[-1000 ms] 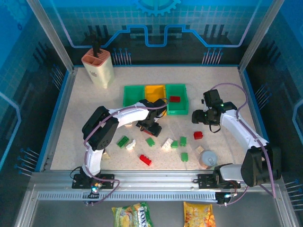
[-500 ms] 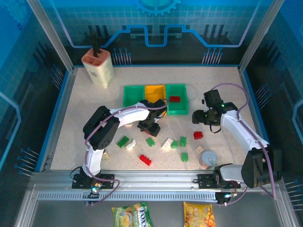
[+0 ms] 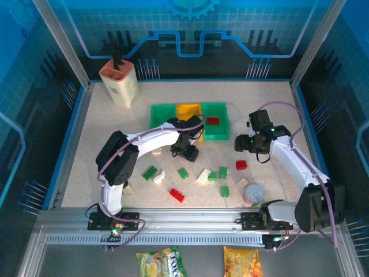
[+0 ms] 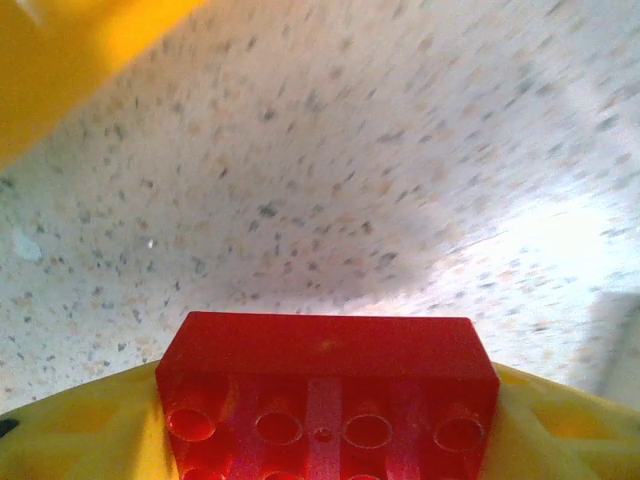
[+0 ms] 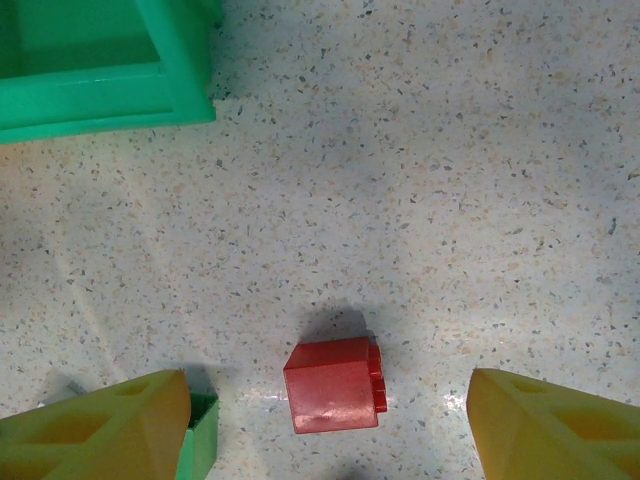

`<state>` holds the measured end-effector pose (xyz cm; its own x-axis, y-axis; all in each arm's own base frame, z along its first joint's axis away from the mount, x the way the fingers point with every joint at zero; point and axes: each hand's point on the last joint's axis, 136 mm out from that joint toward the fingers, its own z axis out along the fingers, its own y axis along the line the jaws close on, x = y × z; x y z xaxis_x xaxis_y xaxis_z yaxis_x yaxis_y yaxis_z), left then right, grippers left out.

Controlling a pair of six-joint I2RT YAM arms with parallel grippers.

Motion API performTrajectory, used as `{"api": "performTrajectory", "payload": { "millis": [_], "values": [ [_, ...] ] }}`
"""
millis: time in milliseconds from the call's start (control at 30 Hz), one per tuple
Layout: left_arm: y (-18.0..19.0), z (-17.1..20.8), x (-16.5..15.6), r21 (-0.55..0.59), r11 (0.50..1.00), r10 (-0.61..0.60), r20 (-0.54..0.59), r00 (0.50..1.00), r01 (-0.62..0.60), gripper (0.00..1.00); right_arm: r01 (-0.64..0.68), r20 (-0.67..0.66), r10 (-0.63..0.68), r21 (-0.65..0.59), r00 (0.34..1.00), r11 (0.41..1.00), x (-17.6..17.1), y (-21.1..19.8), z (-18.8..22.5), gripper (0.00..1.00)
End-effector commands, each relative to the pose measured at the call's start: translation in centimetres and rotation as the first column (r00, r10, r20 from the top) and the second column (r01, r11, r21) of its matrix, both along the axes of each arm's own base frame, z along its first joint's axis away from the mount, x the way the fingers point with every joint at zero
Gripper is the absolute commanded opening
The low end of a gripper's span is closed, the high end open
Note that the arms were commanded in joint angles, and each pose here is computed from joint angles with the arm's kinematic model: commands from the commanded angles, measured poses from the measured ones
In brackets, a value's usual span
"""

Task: Sort the legos into containers by color
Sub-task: Pick up the lego from the center of the table, then place the lego in the container.

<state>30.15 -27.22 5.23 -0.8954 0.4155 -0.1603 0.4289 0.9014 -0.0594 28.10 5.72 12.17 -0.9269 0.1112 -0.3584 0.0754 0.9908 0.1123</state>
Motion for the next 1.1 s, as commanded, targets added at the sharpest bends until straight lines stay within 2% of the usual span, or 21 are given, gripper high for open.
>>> {"api": "performTrajectory", "payload": {
  "millis": [0,167,333,533,833,1067],
  "values": [
    [-2.1,3.3,1.0,-0.117,0.993,0.033,0.039,0.999,-0.028,0.56,0.005,0.017,-0.005,0.000,1.000,1.000,-0.1,-0.5,1.1,0.74],
    [-4.0,5.4,2.3,-0.209,0.975,0.089,0.058,0.994,-0.076,0.55,0.004,0.022,-0.004,0.003,1.000,1.000,-0.2,-0.5,1.3,0.74],
    [-7.8,7.6,4.1,-0.378,0.916,0.159,0.034,0.987,-0.135,0.53,0.011,0.028,-0.011,0.017,1.000,1.000,0.0,-0.3,1.5,0.74],
    [-10.9,8.5,7.0,-0.465,0.862,0.237,0.017,0.971,-0.202,0.52,-0.002,0.025,0.002,0.014,1.000,1.000,-0.2,-0.3,2.1,0.74],
    [-12.9,8.6,12.4,-0.466,0.834,0.369,0.076,0.926,-0.294,0.52,-0.010,0.048,0.008,0.026,0.999,1.000,0.3,-0.2,3.1,0.74],
    [-12.4,6.7,14.3,-0.411,0.844,0.424,0.117,0.898,-0.345,0.53,0.009,0.059,-0.009,-0.002,0.998,1.000,0.3,-1.1,3.7,0.74]
  ]
}}
